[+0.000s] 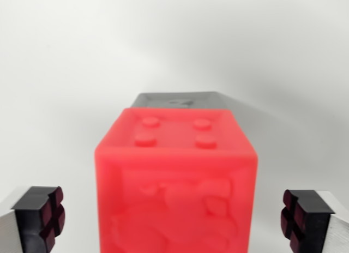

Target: Destack cube

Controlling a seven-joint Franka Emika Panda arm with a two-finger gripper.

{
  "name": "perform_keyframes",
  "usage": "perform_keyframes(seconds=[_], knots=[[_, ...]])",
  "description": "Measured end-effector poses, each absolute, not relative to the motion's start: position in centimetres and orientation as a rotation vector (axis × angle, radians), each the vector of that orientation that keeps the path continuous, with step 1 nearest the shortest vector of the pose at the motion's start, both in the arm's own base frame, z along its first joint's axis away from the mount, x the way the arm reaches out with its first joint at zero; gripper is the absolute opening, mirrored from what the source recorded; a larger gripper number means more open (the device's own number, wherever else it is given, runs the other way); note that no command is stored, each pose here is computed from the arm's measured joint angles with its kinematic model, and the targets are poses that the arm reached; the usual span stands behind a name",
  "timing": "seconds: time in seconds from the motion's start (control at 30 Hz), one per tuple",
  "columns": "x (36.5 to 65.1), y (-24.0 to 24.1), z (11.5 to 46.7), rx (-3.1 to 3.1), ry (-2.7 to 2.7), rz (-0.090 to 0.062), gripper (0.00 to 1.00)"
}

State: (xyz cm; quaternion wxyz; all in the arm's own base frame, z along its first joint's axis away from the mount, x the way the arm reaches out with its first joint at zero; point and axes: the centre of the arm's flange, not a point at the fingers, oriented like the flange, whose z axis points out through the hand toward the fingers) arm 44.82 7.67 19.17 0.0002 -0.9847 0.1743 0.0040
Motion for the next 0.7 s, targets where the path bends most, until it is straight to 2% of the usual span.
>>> perform_keyframes(seconds=[0.37, 0.4, 0.7], knots=[[44.8, 7.7, 16.9, -3.093, 0.547, 0.012, 1.00], [44.8, 7.7, 16.8, -3.093, 0.547, 0.012, 0.00], [44.8, 7.7, 16.8, -3.093, 0.547, 0.010, 0.00]])
